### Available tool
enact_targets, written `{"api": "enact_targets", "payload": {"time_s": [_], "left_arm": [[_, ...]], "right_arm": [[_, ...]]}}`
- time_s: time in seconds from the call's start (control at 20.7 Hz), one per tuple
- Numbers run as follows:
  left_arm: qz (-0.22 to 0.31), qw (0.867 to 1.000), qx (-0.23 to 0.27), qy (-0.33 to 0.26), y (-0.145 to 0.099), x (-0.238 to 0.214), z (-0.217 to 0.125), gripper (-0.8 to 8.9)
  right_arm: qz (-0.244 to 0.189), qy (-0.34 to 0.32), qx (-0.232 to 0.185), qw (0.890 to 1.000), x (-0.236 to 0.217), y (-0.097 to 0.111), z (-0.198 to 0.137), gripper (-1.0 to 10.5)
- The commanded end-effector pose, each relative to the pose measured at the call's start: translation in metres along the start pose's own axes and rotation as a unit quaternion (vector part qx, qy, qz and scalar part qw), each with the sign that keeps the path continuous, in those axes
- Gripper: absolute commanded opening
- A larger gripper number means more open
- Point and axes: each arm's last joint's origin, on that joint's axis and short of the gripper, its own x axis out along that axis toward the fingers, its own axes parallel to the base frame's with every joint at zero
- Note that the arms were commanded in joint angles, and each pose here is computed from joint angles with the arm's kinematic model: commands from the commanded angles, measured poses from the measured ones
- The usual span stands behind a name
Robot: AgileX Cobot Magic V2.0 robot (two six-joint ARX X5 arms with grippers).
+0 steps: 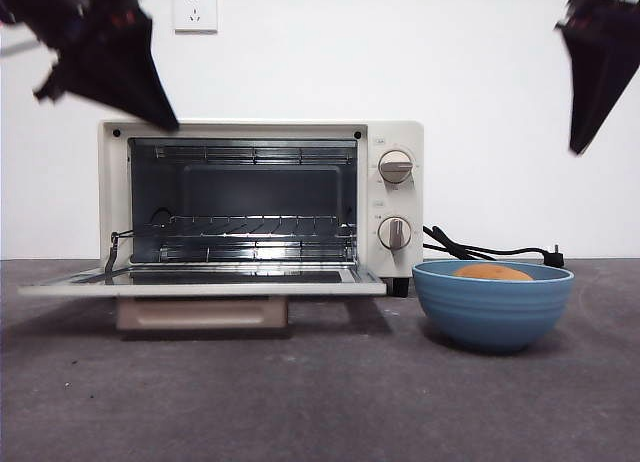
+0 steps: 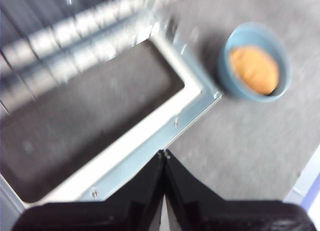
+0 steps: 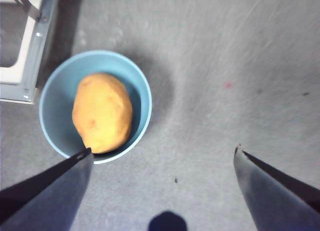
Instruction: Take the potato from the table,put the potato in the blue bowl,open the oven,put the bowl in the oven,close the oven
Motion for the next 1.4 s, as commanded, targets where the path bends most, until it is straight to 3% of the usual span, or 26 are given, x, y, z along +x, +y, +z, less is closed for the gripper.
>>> {"api": "enact_targets", "payload": {"time_s": [0.05,0.29,0.43,0.58,0.87,1.26,1.4], "left_arm": [[0.006,0.998,0.032,-0.051,-0.015,-0.028,0.002,-0.08],[0.101,0.98,0.063,-0.157,-0.049,-0.098,-0.009,-0.08],[0.113,0.973,0.074,-0.19,-0.066,-0.126,-0.023,-0.08],[0.111,0.975,0.07,-0.181,-0.074,-0.138,-0.037,-0.08],[0.103,0.984,0.053,-0.138,-0.074,-0.137,-0.046,-0.08],[0.103,0.985,0.048,-0.127,-0.074,-0.136,-0.049,-0.08],[0.103,0.985,0.048,-0.127,-0.074,-0.136,-0.049,-0.08]], "right_arm": [[0.007,0.021,0.007,1.0,0.018,0.0,0.002,4.3],[0.01,0.066,0.009,0.998,0.059,-0.001,0.007,4.0],[0.027,0.08,0.012,0.996,0.082,-0.001,0.01,3.6],[0.033,0.084,0.013,0.996,0.099,-0.002,0.011,2.4],[0.033,0.085,0.013,0.996,0.112,-0.002,0.012,1.5],[0.033,0.091,0.013,0.995,0.123,-0.003,0.012,1.4],[0.033,0.091,0.013,0.995,0.123,-0.003,0.012,0.4]]}}
